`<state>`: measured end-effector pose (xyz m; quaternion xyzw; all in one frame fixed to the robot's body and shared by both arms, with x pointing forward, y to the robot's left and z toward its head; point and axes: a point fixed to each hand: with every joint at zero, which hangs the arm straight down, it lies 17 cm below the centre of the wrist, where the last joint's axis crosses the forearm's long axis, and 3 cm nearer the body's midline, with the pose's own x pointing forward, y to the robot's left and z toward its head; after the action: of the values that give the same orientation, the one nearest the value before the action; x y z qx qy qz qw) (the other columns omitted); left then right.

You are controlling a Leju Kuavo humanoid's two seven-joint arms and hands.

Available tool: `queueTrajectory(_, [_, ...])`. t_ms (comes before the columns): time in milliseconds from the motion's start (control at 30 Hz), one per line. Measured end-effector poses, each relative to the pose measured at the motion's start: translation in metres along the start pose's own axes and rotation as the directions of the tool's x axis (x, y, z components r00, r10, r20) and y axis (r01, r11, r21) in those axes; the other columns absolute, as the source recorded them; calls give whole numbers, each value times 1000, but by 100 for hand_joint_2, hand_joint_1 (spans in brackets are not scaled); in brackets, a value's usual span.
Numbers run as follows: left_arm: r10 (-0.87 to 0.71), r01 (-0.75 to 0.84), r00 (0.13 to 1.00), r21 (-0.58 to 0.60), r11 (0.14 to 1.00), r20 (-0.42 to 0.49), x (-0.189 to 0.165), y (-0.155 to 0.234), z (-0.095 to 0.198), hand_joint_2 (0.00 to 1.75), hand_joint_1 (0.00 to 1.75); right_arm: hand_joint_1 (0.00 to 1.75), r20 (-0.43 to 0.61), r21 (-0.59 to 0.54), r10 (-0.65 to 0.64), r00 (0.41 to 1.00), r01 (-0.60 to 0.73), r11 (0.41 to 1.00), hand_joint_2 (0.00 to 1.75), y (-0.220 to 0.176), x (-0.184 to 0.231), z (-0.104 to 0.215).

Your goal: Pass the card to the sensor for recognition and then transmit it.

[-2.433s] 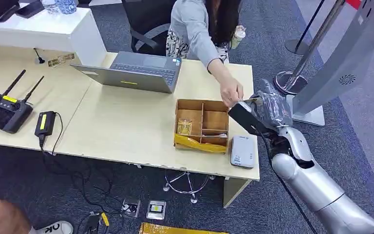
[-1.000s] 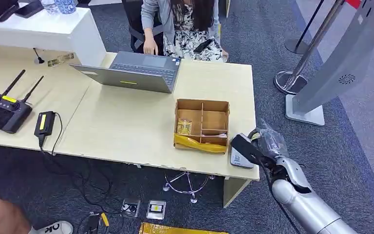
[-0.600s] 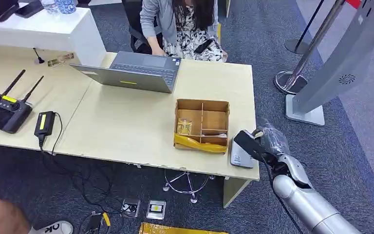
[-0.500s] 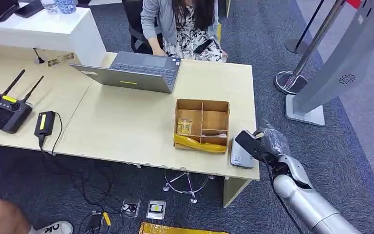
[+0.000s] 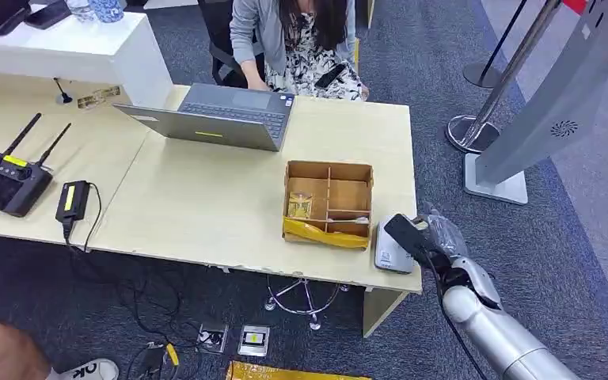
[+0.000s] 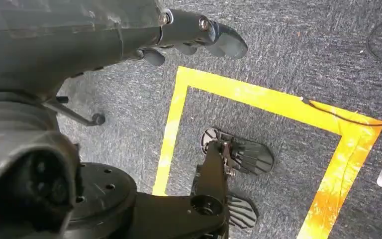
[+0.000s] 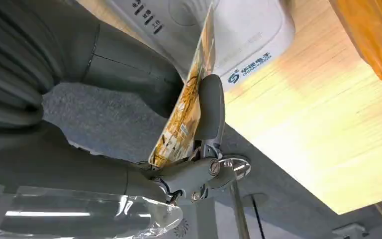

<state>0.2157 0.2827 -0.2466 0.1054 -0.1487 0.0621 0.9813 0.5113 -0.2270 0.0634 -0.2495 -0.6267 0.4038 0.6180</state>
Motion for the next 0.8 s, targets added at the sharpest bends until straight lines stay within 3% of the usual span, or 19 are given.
queueTrajectory(800, [25, -26, 1000, 10, 1000, 3, -4, 4, -1, 0, 0, 175, 18, -37, -140, 990, 140, 989, 175, 4, -4, 6])
